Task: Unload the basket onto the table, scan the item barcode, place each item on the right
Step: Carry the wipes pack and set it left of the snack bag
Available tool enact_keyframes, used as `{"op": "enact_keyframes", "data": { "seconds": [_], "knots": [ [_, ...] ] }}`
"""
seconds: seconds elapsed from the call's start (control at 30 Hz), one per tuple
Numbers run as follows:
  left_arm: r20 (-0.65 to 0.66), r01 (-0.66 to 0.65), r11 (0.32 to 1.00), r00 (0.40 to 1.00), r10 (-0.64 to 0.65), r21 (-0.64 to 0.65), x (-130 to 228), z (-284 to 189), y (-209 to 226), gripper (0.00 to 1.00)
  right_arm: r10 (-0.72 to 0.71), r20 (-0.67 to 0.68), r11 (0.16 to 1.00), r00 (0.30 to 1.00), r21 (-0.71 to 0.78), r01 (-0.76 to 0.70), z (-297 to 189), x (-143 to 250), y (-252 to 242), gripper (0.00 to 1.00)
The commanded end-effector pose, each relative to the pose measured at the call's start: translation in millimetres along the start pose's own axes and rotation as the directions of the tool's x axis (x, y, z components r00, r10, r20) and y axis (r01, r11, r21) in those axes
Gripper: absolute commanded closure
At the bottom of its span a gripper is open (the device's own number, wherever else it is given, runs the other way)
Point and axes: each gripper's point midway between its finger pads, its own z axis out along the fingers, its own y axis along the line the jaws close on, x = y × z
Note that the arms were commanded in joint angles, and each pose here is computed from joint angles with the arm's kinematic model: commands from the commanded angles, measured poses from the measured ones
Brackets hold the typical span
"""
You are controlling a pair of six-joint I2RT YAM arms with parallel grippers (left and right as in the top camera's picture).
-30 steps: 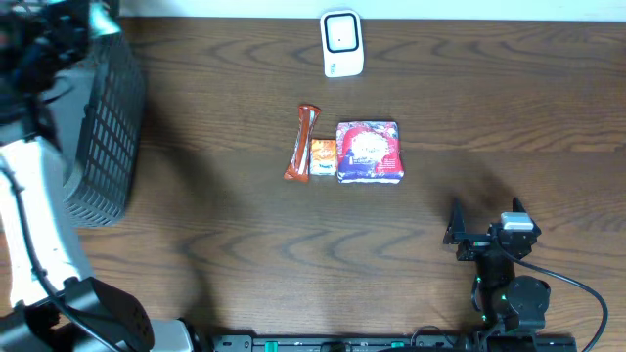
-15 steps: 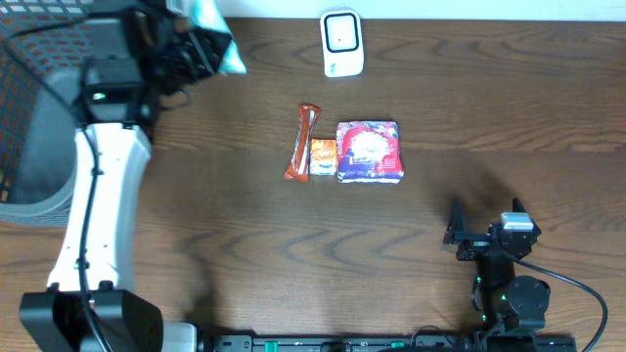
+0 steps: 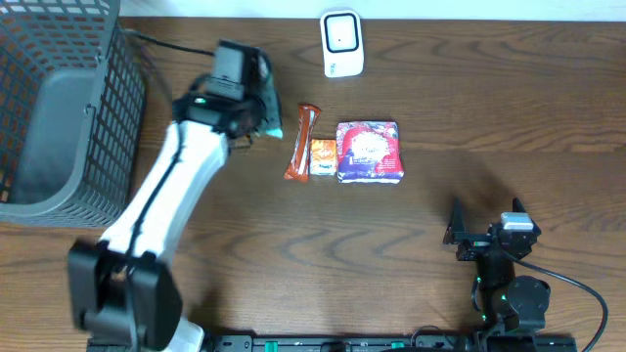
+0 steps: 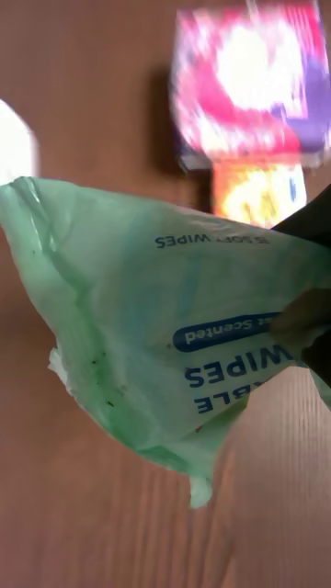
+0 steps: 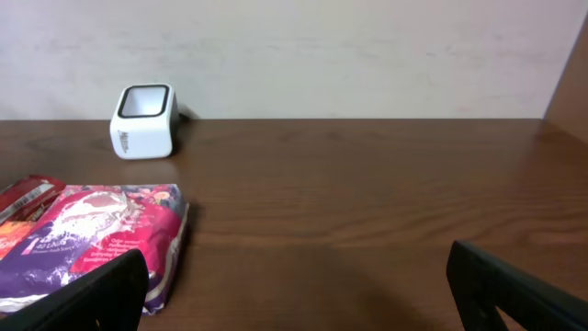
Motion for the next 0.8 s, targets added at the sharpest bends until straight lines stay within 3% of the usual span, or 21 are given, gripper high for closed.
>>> {"op": "enact_keyframes", "data": {
  "seconds": [0.0, 0.2, 0.33, 0.47, 0.7, 0.77],
  "knots": [
    [-0.073, -0.111, 0.992, 0.992, 0.107, -0.060, 14.9, 33.1, 15.4, 0.93, -0.005, 0.000, 1.000, 1.000, -0.015, 0.005, -0.2, 0.8, 3.3, 0.01],
    [-0.161, -0.227, 0.974, 0.961, 0.224, 0.003, 35.5, 70.6, 15.0, 0.93, -0.005, 0.000, 1.000, 1.000, -0.015, 0.005, -0.2, 0.8, 3.3, 0.01],
    [-0.195, -0.226, 0.970, 0.951, 0.240, 0.093, 47.5, 81.2, 3.3, 0.92, -0.005, 0.000, 1.000, 1.000, -0.015, 0.005, -0.2, 0.8, 3.3, 0.01],
    [-0.200, -0.224, 0.970, 0.950, 0.239, 0.096, 49.4, 88.6, 3.9, 0.91, -0.005, 0.000, 1.000, 1.000, -0.015, 0.005, -0.2, 0.8, 3.3, 0.01],
    [-0.206, -0.184, 0.979, 0.958, 0.198, 0.088, 50.2, 89.0, 3.6, 0.54, -0.005, 0.000, 1.000, 1.000, -0.015, 0.005, -0.2, 0.8, 3.3, 0.01],
    [-0.205, -0.184, 0.979, 0.958, 0.199, 0.089, 49.9, 89.0, 3.5, 0.53, -0.005, 0.000, 1.000, 1.000, -0.015, 0.005, -0.2, 0.8, 3.3, 0.01]
  ]
}}
